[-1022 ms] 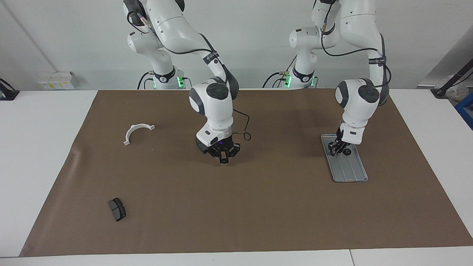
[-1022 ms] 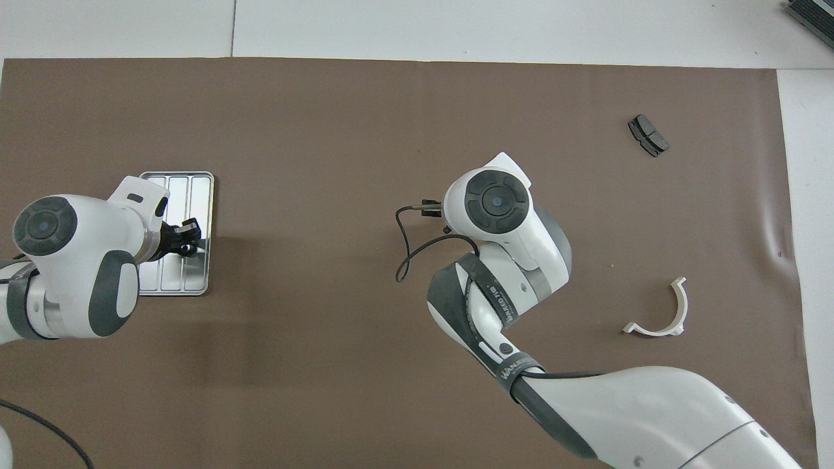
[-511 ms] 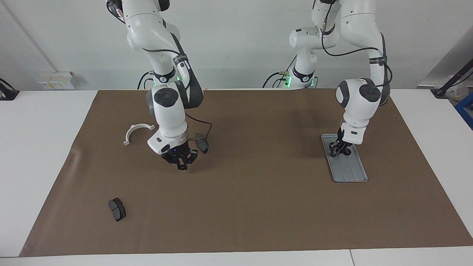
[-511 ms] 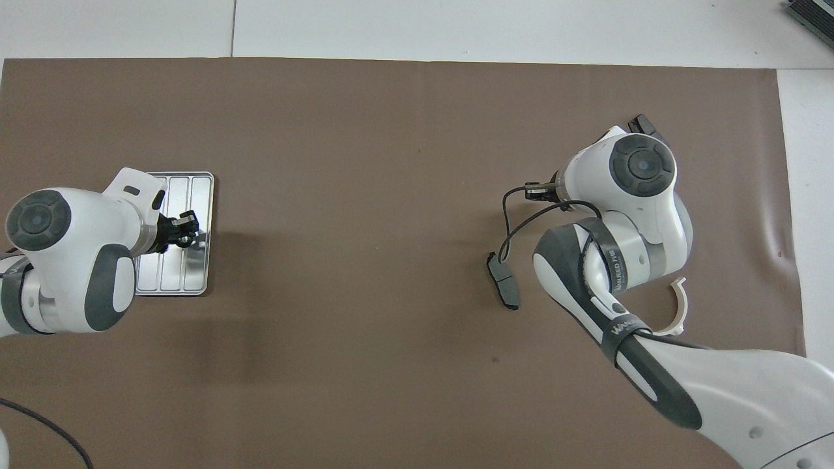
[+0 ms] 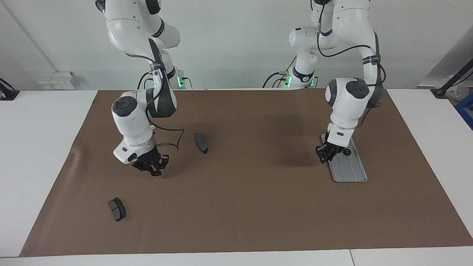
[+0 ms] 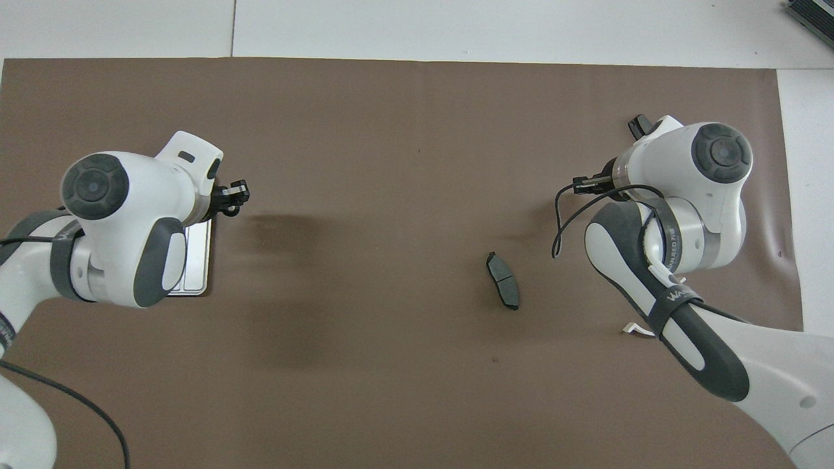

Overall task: Place bearing gear from tray to pile
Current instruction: 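Carry the second gear to the table center and release it with the left gripper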

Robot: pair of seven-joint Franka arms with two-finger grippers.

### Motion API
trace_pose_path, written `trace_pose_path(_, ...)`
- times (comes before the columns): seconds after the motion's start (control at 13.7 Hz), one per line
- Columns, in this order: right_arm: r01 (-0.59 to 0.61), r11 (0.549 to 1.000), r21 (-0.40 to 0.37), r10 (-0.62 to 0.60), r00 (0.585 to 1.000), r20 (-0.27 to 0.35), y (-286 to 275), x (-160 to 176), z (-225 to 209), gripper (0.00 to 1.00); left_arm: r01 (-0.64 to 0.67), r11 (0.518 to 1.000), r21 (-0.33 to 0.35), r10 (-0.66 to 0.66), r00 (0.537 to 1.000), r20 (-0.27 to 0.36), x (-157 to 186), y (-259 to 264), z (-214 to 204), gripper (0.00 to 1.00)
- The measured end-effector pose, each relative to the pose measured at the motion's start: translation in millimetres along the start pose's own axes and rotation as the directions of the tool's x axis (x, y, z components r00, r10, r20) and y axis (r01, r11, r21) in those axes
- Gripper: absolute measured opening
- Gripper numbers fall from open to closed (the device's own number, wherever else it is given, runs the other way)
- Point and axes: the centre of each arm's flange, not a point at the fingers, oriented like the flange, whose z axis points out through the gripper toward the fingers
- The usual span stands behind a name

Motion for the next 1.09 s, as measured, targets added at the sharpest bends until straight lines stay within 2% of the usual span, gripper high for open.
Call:
trace_pose_path(0.36, 0.007, 1.0, 0.008, -0.007, 1.0, -0.004, -5.5, 2.2, 27.9, 0.24, -0.1, 0.993, -0.059, 0.1, 0.995, 0.013, -90.9, 143.0, -8.8, 0.35)
trace_pose_path(0.44, 0.007, 1.0, 0.008, -0.007, 1.0, -0.005, -5.8, 2.5, 29.7, 0.29, -0.124, 0.99, -0.069, 0.126, 0.992, 0.014, -104.4, 165.3, -8.1, 0.35)
trace_pose_path(0.66, 0.007, 1.0, 0.01, -0.007, 1.0, -0.013, -8.4, 5.2, 27.2, 0.63, -0.17, 0.982, -0.082, 0.173, 0.985, 0.027, -125.1, 210.7, 13.1, 0.35)
trace_pose_path(0.88, -0.001, 1.0, 0.012, 0.002, 0.999, -0.034, -10.4, 10.9, 17.5, 0.95, -0.171, 0.982, -0.08, 0.174, 0.984, 0.031, -122.7, 215.3, 26.4, 0.35)
trace_pose_path(0.95, -0.006, 1.0, 0.013, 0.006, 0.999, -0.042, -11.5, 12.1, 11.4, 1.0, -0.172, 0.982, -0.08, 0.175, 0.984, 0.031, -123.2, 215.6, 26.8, 0.35)
trace_pose_path(1.02, -0.015, 1.0, 0.013, 0.016, 0.999, -0.049, -12.9, 12.8, 4.2, 1.0, -0.173, 0.982, -0.081, 0.176, 0.984, 0.031, -123.7, 216.1, 26.7, 0.35)
trace_pose_path(1.09, -0.024, 1.0, 0.014, 0.025, 0.999, -0.046, -15.7, 12.5, -4.3, 1.0, -0.174, 0.981, -0.081, 0.177, 0.984, 0.031, -124.0, 216.4, 26.6, 0.41)
